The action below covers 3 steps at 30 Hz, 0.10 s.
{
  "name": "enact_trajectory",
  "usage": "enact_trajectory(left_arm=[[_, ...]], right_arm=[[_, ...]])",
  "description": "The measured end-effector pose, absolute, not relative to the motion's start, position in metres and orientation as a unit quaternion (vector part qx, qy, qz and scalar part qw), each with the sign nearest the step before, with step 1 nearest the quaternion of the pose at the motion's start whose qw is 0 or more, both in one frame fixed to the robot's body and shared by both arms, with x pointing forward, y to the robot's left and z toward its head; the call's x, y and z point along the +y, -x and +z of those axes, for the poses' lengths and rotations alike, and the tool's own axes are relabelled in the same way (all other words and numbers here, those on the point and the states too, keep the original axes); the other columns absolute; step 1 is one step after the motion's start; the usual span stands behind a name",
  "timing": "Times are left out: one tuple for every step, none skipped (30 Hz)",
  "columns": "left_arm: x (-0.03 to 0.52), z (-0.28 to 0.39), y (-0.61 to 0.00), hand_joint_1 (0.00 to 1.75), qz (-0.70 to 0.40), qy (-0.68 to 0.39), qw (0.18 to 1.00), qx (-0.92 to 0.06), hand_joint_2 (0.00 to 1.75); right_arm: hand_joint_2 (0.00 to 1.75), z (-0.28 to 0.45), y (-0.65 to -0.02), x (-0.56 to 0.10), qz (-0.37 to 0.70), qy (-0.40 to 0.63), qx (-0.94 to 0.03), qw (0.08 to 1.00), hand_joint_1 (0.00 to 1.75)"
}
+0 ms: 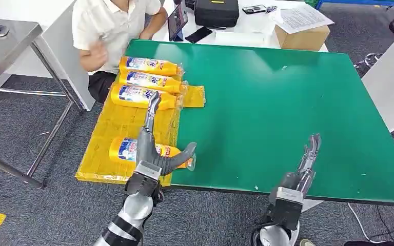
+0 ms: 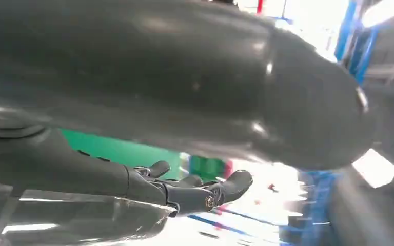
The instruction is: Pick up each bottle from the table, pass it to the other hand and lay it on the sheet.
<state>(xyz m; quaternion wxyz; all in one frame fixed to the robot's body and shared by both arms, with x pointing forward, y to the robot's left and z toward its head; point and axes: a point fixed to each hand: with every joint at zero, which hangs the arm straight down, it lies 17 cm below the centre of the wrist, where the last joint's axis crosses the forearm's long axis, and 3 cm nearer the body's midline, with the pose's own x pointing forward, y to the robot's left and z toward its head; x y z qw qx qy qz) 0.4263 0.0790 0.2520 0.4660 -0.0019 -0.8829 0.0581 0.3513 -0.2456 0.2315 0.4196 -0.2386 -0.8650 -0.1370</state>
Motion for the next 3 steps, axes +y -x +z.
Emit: enact_trajectory(left_arm=[[0.0824,0.2513,-0.4238,0.0,0.077,0.007,0.471,-0.879,1.75],[0.0846,0.249,-0.422,0.0,0.094,0.015,0.48,-0.872,1.75],[0.0857,0.2447,-0.4202,0.0,0.107,0.023,0.491,-0.864,1.75]], right_arm=[[0.0,0.2284,-0.3517,-0.2473,-0.155,0.225,-0.862,0.428,0.0],[0.0,0.2263,-0.3518,-0.2467,-0.163,0.212,-0.861,0.433,0.0],[0.0,0.2235,-0.3526,-0.2455,-0.175,0.191,-0.86,0.441,0.0]])
